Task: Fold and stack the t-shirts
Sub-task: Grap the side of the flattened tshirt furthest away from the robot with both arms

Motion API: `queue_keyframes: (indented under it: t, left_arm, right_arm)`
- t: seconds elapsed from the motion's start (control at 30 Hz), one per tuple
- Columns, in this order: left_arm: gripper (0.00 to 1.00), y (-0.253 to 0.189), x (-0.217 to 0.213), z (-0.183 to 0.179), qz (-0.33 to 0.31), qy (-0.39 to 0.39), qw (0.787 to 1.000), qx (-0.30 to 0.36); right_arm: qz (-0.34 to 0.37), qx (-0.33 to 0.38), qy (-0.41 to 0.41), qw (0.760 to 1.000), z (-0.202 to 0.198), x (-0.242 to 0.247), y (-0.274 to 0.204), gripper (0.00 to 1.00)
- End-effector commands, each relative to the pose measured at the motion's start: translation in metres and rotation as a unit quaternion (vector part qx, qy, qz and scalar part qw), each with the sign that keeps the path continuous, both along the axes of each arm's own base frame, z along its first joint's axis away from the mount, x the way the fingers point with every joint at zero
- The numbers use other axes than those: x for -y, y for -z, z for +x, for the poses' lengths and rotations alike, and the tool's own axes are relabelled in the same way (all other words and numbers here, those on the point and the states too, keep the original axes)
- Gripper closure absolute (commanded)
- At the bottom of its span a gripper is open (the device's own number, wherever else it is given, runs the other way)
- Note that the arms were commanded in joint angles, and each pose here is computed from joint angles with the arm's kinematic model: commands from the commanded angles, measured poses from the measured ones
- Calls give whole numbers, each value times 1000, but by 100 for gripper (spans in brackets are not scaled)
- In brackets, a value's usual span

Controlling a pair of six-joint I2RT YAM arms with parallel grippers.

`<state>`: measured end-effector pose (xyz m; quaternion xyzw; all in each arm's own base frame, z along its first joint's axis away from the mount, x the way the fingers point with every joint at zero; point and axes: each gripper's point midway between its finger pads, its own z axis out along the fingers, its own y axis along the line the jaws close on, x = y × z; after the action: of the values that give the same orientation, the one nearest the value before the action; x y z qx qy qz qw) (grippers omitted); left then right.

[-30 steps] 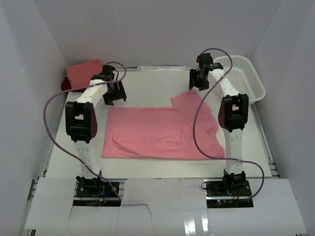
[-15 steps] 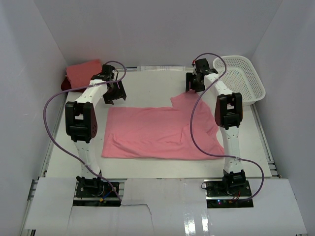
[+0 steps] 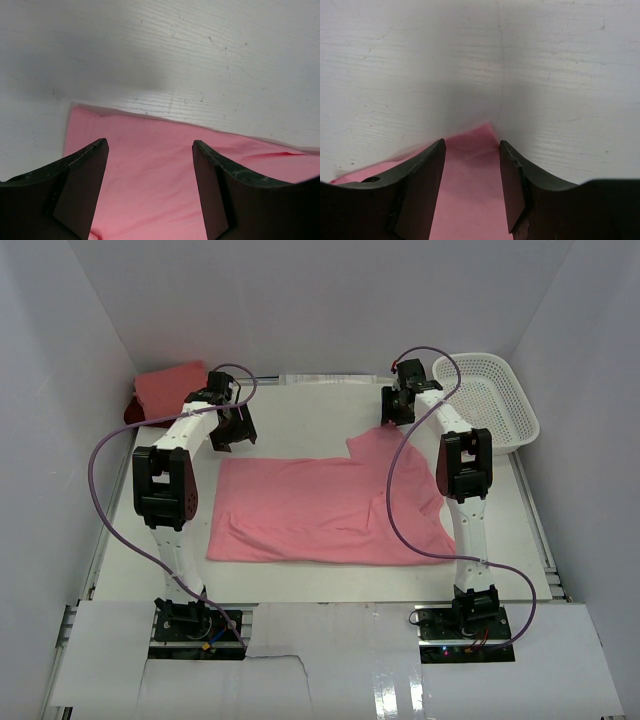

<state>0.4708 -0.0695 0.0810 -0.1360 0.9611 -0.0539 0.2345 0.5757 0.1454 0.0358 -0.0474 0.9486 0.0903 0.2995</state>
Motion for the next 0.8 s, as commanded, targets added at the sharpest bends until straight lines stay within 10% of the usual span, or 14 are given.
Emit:
queue_keyframes:
  t: [0.0, 0.23, 0.53, 0.77]
  left_arm:
    - [21, -27, -2, 3, -1, 3, 999, 35]
    - [21, -27, -3, -2, 2, 1, 999, 32]
    - [21, -2, -9, -8, 14, -6, 1000, 4]
    - [25, 5, -20, -12, 42, -19, 999, -3]
  right_arm:
    - [-5, 11, 0, 1000, 10, 5, 1, 47]
    - [-34, -6, 5, 999, 2, 16, 10, 49]
    - [-48, -14, 4, 999, 2, 20, 19, 92]
    - [-46, -5, 5, 999, 5, 20, 11, 92]
